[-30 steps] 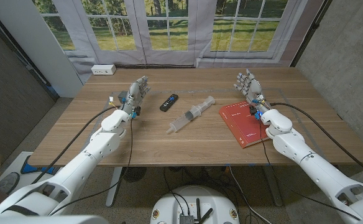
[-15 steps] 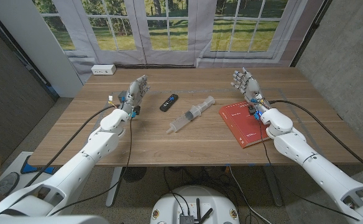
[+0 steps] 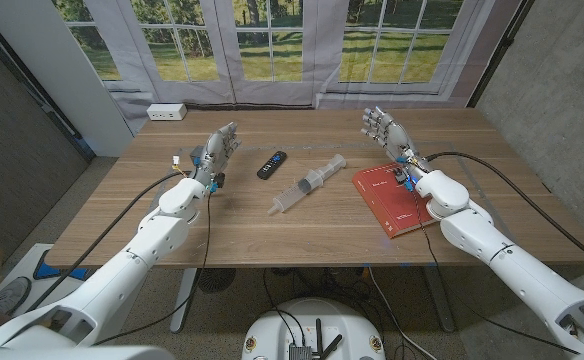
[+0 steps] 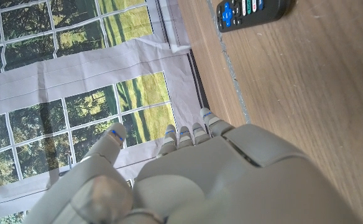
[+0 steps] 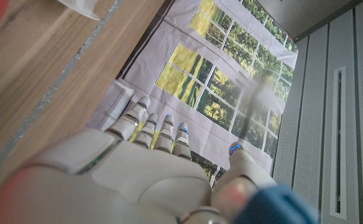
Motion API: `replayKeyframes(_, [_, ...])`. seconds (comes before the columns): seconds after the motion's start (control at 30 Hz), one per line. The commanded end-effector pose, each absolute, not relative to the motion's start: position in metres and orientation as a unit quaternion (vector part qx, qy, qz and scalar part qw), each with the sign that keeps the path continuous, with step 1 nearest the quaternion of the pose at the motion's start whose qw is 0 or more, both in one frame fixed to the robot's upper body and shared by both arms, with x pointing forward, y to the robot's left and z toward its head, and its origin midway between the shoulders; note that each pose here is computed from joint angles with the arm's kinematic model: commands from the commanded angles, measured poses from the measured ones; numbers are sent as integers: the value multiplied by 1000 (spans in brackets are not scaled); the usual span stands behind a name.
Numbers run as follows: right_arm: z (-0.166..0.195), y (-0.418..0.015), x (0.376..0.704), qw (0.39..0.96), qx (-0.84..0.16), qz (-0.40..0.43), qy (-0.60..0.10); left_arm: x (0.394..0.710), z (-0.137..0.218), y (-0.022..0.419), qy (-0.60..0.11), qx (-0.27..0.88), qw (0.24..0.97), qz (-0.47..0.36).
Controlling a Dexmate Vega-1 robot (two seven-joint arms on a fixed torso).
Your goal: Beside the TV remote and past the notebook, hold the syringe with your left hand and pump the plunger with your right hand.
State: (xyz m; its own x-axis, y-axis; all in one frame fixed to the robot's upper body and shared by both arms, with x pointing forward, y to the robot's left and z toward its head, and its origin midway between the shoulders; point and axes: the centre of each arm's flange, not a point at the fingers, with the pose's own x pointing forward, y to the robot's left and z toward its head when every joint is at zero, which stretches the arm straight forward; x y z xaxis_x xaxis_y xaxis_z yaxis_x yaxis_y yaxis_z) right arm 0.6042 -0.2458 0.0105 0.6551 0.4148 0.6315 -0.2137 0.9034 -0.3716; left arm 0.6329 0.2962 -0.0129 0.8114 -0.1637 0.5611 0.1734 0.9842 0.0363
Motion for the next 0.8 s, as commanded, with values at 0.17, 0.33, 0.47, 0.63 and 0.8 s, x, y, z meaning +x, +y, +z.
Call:
replayKeyframes(0.17, [29,-217,583,853,-258,182,-416,622,-18,291,-298,-8,950,-93])
replayKeyframes(0.33, [30,-209,578,840,-289,186,-420,616,-20,292,-299,-7,950,-89])
replayKeyframes(0.47, [33,-201,574,827,-322,186,-421,612,-22,293,-299,-8,950,-90])
replayKeyframes(0.63, [37,-191,567,806,-380,183,-415,606,-25,294,-301,-9,949,-91])
replayKeyframes(0.8, [37,-183,564,788,-420,187,-408,603,-30,294,-302,-13,949,-93])
